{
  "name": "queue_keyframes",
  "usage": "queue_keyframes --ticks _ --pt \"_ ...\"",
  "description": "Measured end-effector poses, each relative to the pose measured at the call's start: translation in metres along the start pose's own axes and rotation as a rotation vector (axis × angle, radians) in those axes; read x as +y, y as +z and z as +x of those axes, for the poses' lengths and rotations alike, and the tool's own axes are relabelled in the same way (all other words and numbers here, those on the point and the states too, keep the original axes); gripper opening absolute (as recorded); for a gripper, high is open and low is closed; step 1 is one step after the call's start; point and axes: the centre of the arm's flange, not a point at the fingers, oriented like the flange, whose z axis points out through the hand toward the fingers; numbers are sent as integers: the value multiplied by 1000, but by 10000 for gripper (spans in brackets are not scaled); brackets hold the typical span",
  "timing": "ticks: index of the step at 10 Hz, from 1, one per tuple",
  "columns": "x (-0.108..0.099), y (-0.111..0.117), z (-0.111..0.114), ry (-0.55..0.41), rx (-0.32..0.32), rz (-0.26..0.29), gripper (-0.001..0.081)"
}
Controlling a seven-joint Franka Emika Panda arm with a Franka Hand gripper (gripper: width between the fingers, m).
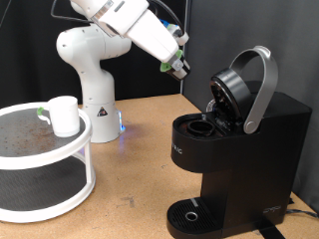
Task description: Make a cup of coffee with the keurig machine
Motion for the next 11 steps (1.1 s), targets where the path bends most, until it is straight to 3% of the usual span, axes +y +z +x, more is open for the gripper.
queue_keyframes --ticks 2,4,7,11 --pt "2 9 0 -1 -4 -34 476" --pt "5 38 1 0 -53 -73 476" --pt "7 72 5 -11 -104 -82 476" --pt "13 97 -2 -11 -165 -115 476"
